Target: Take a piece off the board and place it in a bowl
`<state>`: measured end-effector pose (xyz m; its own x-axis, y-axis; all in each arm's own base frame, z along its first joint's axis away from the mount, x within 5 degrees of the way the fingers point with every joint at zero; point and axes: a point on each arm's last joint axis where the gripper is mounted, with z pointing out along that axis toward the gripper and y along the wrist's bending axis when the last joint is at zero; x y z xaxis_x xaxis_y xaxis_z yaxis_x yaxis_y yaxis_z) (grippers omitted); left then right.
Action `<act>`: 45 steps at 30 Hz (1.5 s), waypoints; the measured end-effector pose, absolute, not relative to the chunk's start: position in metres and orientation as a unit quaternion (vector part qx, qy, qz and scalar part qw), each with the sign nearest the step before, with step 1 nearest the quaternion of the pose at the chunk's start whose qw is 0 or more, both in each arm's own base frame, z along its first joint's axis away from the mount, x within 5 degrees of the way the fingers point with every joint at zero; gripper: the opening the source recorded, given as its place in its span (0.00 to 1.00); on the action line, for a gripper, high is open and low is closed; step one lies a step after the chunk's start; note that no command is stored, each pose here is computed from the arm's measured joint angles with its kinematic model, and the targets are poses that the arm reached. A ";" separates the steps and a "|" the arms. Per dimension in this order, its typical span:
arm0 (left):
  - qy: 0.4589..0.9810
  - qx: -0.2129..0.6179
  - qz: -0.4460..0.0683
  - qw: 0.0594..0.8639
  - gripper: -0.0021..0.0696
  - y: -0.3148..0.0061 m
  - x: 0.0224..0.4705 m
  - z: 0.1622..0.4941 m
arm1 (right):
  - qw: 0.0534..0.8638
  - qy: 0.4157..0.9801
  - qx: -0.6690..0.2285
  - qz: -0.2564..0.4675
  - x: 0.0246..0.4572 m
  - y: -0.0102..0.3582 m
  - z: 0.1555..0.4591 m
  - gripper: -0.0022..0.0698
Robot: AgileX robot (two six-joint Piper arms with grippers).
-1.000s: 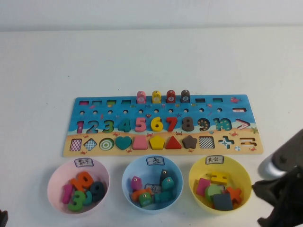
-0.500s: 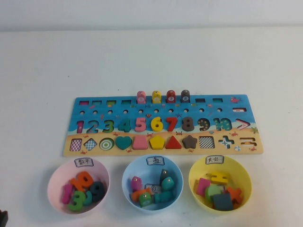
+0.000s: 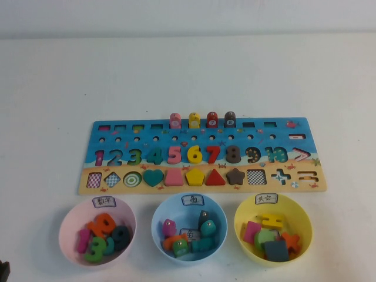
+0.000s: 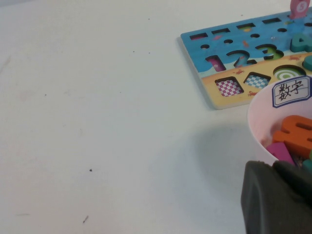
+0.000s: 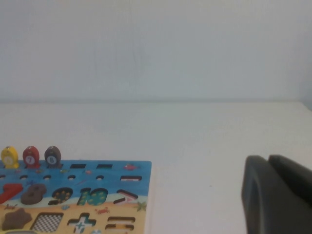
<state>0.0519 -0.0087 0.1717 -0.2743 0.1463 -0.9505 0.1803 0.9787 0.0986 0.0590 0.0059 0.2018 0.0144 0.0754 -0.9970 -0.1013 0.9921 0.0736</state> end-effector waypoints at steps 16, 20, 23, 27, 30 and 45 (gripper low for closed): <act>0.798 0.102 -0.014 0.594 0.02 -0.009 0.052 0.172 | 0.720 0.691 -0.009 0.062 0.057 0.006 0.203 0.01; 0.798 0.102 -0.014 0.594 0.02 -0.009 0.052 0.172 | 0.719 0.692 -0.009 0.062 0.057 0.005 0.203 0.01; 0.798 0.102 -0.014 0.594 0.02 -0.009 0.052 0.172 | 0.708 0.702 0.003 0.072 0.057 0.005 0.200 0.01; 0.798 0.102 -0.014 0.594 0.02 -0.009 0.052 0.172 | 0.674 0.735 0.006 0.078 0.056 0.006 0.191 0.01; 0.798 0.102 -0.014 0.594 0.02 -0.009 0.052 0.172 | 0.650 0.757 -0.006 0.068 0.056 0.007 0.186 0.01; 0.798 0.102 -0.014 0.594 0.02 -0.009 0.052 0.172 | 0.595 0.801 -0.047 0.052 0.052 0.009 0.173 0.01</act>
